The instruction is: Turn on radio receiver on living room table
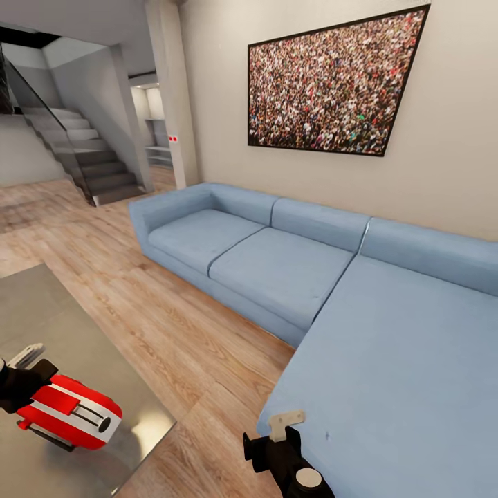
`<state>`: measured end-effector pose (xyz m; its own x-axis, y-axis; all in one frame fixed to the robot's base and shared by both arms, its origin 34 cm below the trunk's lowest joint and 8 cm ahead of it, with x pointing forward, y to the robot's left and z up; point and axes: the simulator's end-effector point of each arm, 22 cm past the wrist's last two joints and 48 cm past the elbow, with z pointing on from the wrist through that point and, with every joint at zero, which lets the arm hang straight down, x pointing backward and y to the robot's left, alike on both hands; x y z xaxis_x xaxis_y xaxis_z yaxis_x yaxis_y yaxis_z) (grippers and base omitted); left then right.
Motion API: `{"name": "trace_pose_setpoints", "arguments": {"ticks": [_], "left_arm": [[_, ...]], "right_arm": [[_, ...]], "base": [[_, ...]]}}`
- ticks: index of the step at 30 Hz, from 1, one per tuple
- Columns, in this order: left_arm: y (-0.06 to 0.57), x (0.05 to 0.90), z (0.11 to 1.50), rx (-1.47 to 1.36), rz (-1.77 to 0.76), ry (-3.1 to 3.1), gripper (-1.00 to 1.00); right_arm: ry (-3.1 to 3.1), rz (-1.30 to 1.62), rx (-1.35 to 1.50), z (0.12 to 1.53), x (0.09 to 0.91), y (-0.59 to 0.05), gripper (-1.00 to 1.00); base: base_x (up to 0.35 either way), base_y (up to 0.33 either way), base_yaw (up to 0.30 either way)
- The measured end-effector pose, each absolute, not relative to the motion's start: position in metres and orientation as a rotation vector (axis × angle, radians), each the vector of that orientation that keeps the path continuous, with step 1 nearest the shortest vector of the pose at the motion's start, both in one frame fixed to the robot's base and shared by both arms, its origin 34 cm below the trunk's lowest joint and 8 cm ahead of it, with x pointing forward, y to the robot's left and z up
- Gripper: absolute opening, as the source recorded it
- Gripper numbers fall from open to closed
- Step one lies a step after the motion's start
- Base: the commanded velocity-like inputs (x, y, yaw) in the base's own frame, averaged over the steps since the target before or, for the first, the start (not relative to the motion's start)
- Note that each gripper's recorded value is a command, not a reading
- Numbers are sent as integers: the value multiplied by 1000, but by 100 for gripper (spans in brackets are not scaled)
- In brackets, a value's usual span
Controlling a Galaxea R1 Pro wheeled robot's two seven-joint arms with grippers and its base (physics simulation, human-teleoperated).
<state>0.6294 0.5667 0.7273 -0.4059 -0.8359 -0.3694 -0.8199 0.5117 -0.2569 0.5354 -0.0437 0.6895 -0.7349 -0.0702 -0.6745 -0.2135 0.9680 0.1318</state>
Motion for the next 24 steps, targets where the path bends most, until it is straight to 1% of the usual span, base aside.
{"name": "trace_pose_setpoints", "arguments": {"ticks": [11,18,24], "left_arm": [[551,641,750,-1305,-62,2317,-100],[524,654,782,-1179,-117,2364,-100],[520,656,793,-1169,-125,2363,-100]], "right_arm": [[2392,260,-198,708,536,-44,100],[2393,260,-198,720,536,-44,100],[2393,260,-199,729,536,-44,100]], "base": [[0,0,0],[0,0,0],[0,0,0]]}}
